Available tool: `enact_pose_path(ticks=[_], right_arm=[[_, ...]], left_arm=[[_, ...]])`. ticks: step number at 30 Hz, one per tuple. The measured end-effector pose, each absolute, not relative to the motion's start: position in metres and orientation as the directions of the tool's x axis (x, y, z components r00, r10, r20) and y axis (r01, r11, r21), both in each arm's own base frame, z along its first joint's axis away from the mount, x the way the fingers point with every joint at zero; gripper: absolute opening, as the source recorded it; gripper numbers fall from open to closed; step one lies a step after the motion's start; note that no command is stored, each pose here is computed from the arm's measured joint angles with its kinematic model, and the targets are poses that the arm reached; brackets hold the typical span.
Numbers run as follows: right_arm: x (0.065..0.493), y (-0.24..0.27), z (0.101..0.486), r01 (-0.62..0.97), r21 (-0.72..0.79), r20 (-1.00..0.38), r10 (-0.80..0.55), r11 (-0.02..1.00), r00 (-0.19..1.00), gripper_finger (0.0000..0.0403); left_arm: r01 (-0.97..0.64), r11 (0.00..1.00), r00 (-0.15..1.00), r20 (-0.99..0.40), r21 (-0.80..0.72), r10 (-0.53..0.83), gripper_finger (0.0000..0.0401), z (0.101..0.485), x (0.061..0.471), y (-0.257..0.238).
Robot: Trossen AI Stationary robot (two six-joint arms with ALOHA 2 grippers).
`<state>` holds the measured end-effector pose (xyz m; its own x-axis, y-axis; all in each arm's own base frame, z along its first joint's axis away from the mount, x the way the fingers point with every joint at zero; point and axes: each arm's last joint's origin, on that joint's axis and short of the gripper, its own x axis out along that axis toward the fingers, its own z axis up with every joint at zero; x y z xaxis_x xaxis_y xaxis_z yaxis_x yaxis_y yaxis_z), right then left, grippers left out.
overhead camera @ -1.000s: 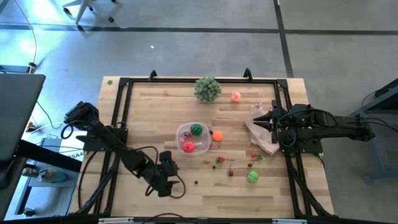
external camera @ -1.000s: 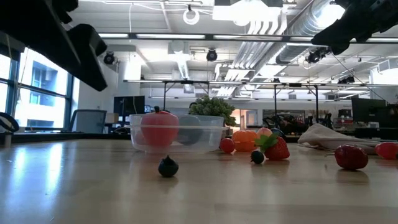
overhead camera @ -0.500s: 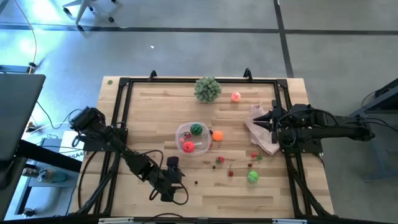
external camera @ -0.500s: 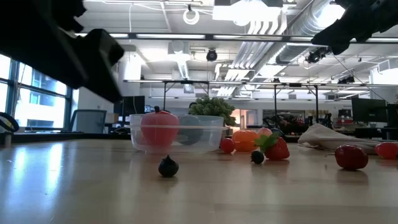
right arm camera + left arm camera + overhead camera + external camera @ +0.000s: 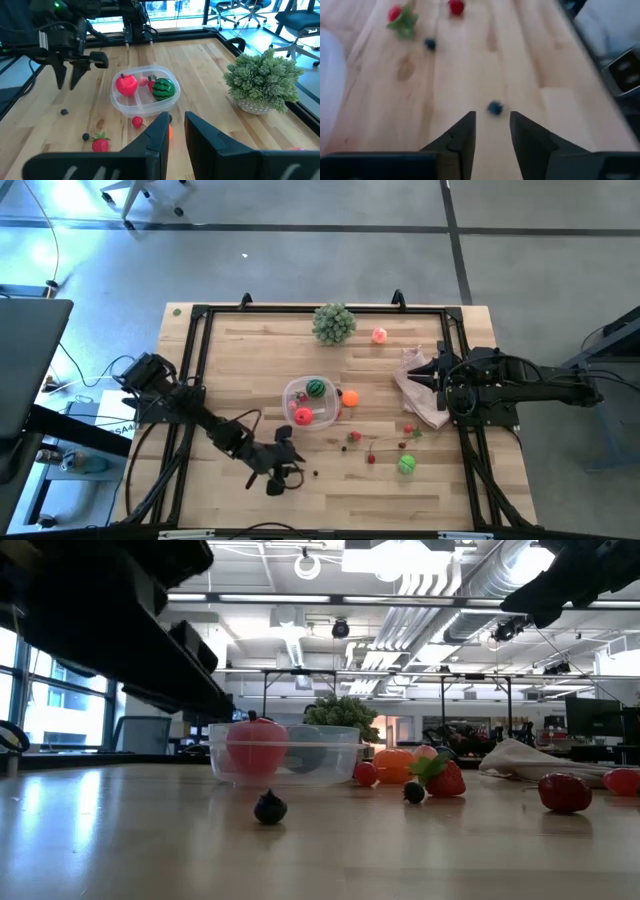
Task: Pick and placing Produce into tupperware
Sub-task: Put the bottom blueberry into the transparent bin
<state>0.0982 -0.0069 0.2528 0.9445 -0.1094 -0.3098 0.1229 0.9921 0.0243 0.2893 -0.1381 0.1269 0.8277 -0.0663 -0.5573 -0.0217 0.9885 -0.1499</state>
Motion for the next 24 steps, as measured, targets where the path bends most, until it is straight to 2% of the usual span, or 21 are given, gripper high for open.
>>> enact_pose_path(ticks=[9,19,24], right_arm=[[0.098,-0.007,0.253,0.123,0.024,-0.31,-0.109,0.992,0.945,0.0052],[0.098,-0.007,0.253,0.123,0.024,-0.309,-0.109,0.992,0.945,0.0052],[0.098,-0.007,0.253,0.122,0.024,-0.31,-0.109,0.992,0.945,0.0052]], left_arm=[[-0.018,0.991,0.83,-0.555,-0.134,-0.06,0.0102,0.122,0.291,-0.14],[0.043,0.998,0.796,-0.603,-0.034,-0.055,0.0102,0.105,0.322,-0.157],[0.031,1.0,0.767,-0.641,0.002,-0.022,0.0101,0.1,0.32,-0.155]])
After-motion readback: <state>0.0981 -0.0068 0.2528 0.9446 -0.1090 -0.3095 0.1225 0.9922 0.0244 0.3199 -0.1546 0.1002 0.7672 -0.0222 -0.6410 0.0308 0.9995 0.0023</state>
